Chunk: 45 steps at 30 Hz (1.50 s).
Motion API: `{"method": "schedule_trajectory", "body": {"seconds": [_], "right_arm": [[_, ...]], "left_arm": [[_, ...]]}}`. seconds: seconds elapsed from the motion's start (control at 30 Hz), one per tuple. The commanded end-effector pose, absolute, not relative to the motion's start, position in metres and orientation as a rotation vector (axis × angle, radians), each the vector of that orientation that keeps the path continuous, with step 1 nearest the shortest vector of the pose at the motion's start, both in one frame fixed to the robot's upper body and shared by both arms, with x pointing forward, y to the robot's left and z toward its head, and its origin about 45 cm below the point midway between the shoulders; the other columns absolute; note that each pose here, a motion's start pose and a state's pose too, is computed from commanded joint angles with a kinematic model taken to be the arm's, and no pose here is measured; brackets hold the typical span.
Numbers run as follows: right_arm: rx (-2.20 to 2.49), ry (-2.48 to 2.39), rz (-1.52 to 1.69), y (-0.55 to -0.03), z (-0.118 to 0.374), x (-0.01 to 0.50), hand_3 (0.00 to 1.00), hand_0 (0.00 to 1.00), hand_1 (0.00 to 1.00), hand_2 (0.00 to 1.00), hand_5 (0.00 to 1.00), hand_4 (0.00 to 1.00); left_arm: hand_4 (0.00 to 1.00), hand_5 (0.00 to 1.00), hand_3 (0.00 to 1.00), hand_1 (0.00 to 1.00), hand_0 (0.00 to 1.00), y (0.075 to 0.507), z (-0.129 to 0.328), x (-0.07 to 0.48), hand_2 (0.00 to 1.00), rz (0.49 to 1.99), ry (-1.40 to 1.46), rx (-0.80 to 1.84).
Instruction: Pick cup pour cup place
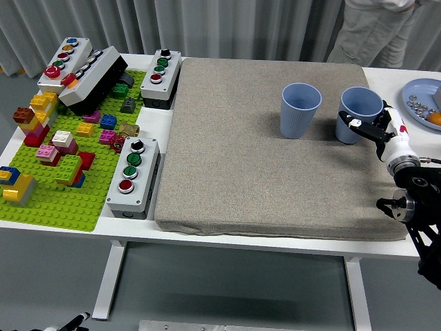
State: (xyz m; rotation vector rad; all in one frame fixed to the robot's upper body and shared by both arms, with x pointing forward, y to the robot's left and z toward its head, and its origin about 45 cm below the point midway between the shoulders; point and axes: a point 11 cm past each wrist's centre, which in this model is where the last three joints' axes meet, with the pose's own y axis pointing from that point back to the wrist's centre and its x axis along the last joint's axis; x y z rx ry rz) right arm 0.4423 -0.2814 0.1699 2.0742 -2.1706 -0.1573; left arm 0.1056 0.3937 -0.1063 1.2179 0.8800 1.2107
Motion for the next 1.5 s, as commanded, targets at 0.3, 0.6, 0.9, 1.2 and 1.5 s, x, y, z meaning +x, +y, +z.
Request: {"method": "schedule_trajectory", "body": {"seconds": [0.3, 0.6, 0.9, 1.2, 1.5], "right_arm": [[2.076, -2.153, -0.149, -0.2802, 0.1695, 0.4423, 0.657, 0.863, 0.754, 0.596, 0.074, 0.725], [2.089, -2.121, -0.165, -0.2795, 0.1674, 0.4423, 0.738, 0.869, 0.781, 0.640, 0.072, 0.715], [2.106, -2.097, -0.166, -0.2801, 0.1683, 0.4431, 0.821, 0.889, 0.821, 0.723, 0.080, 0.718], [2.129, -2.081, -0.162, -0.2798, 0.1707, 0.4440, 0.911, 0.966, 0.891, 0.899, 0.215, 0.813], [2.130, -2.079, -0.167, -0.2806, 0.1712, 0.4445, 0.920, 0.968, 0.890, 0.913, 0.203, 0.802]], "left_arm": [[0.642, 0.998, 0.816, 0.828, 0.827, 0.3935, -0.1063, 0.1060, 0.883, 1.211, 0.880, 1.217], [0.643, 0.998, 0.816, 0.828, 0.827, 0.3933, -0.1062, 0.1067, 0.883, 1.212, 0.879, 1.215], [0.643, 0.998, 0.817, 0.828, 0.826, 0.3931, -0.1062, 0.1068, 0.883, 1.211, 0.879, 1.216], [0.642, 0.998, 0.816, 0.828, 0.826, 0.3932, -0.1063, 0.1064, 0.883, 1.210, 0.879, 1.216], [0.642, 0.998, 0.816, 0.828, 0.826, 0.3929, -0.1063, 0.1068, 0.883, 1.210, 0.879, 1.216]]}}
